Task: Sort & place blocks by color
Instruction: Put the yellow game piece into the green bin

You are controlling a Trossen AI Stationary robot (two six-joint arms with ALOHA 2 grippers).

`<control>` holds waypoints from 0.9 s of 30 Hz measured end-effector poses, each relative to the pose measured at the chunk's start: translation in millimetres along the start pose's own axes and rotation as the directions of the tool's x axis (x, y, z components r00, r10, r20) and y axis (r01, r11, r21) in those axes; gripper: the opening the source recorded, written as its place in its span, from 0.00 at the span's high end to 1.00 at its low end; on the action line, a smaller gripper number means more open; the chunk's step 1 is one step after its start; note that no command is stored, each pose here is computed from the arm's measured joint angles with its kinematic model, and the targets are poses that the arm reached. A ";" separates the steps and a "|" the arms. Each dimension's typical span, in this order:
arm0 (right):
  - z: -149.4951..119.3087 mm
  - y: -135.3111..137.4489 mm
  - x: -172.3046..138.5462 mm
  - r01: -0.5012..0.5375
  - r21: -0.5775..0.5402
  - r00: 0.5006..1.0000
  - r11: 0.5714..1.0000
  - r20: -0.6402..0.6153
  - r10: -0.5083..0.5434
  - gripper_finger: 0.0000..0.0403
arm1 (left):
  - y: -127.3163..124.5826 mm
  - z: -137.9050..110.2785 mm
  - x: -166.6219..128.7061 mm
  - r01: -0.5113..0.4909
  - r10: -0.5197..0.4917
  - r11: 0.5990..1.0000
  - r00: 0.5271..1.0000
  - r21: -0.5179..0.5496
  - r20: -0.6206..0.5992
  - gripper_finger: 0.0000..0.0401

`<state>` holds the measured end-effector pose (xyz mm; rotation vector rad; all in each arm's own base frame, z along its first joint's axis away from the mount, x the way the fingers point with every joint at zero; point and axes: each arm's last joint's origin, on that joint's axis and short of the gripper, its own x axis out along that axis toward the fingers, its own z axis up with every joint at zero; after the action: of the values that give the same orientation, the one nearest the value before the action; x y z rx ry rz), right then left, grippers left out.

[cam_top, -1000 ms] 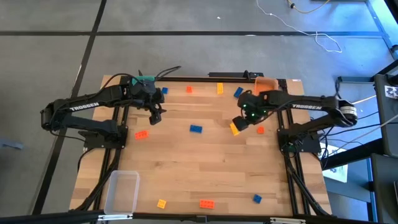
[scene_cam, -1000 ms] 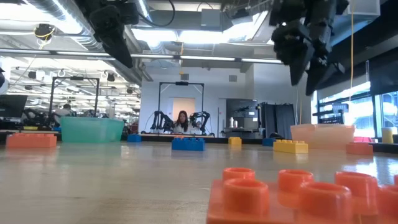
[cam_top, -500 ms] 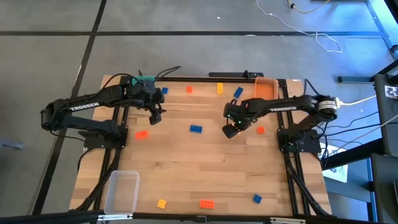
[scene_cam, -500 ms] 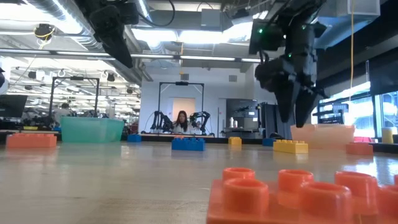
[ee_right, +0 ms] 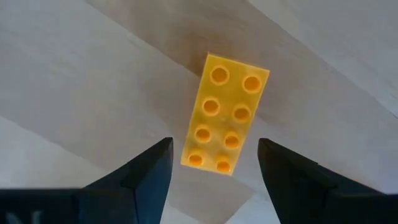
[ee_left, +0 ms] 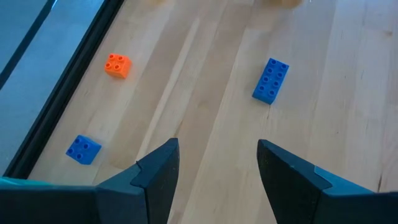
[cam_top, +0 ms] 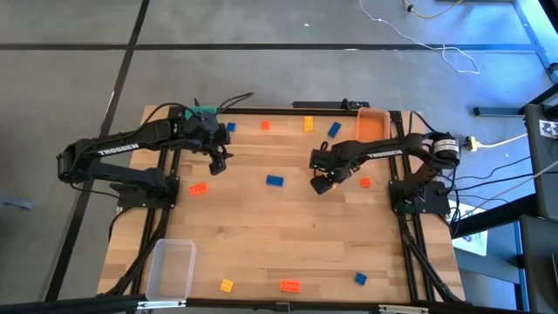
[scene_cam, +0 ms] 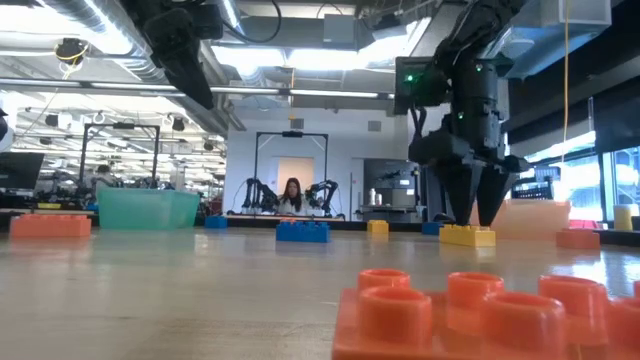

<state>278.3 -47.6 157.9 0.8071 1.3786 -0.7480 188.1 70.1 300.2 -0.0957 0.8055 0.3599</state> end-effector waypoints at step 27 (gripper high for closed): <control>5.6 6.2 27.8 0.026 -0.003 0.998 1.000 -0.061 -0.026 0.65 | -0.1 0.1 0.0 0.000 0.000 1.000 1.000 0.000 0.001 0.49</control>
<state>288.1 -48.7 130.5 0.8170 1.4470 -0.7472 188.1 70.0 300.2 -0.0955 0.8043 0.3598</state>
